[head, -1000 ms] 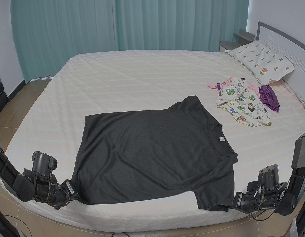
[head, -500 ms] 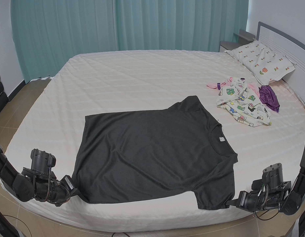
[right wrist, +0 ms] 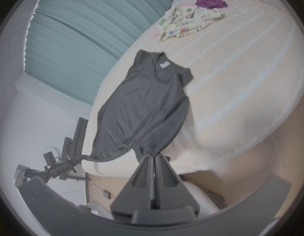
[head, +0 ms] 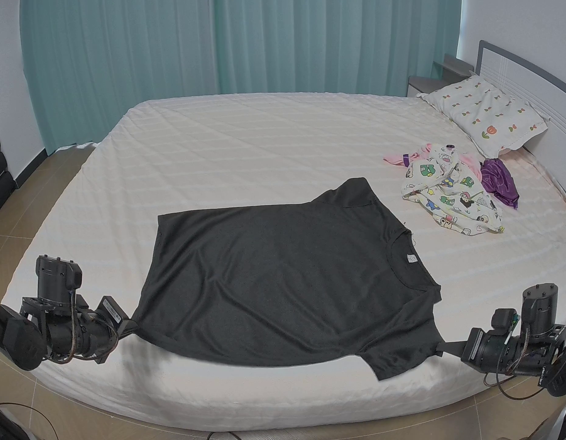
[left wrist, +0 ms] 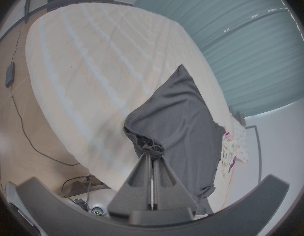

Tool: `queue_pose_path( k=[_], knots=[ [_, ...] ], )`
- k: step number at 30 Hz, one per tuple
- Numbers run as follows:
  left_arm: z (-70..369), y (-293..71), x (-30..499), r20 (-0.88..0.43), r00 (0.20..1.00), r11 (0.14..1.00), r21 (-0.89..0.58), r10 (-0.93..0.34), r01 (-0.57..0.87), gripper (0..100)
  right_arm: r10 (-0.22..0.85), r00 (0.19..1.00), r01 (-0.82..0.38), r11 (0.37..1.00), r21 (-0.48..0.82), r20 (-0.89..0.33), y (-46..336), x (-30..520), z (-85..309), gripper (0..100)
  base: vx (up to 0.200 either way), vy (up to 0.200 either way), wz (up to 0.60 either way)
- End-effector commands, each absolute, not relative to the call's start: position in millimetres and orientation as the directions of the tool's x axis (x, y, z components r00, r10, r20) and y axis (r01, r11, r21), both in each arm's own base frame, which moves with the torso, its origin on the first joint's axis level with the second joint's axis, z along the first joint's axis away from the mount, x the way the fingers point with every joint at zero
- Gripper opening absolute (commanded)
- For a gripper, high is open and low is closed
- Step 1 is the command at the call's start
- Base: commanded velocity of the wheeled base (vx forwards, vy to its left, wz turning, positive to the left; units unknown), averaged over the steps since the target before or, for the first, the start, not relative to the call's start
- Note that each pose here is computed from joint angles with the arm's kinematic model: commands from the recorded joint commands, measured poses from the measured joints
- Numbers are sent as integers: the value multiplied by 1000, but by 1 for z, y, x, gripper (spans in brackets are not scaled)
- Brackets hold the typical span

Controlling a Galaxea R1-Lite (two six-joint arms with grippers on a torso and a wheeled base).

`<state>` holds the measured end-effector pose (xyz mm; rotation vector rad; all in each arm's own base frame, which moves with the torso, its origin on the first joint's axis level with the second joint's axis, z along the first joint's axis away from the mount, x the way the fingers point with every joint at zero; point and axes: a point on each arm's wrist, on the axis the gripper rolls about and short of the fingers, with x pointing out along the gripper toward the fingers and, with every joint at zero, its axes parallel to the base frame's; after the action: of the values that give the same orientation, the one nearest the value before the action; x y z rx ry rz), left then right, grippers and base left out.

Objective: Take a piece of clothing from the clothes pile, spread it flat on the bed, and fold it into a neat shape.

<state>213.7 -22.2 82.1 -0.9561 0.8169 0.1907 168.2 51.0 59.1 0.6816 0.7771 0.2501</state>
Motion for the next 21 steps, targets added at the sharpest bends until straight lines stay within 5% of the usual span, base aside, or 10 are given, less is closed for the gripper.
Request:
queue_pose_path(
  k=[1,21],
  knots=[
    [102,-16,215,-623,762,548,-706,-179,-448,0,448,758,-7,732,681,-474,45,168,77,0,0,0,0],
    [115,-5,211,-594,790,528,-724,-152,-443,0,476,825,-104,658,746,-305,24,160,108,0,0,0,0]
  ],
)
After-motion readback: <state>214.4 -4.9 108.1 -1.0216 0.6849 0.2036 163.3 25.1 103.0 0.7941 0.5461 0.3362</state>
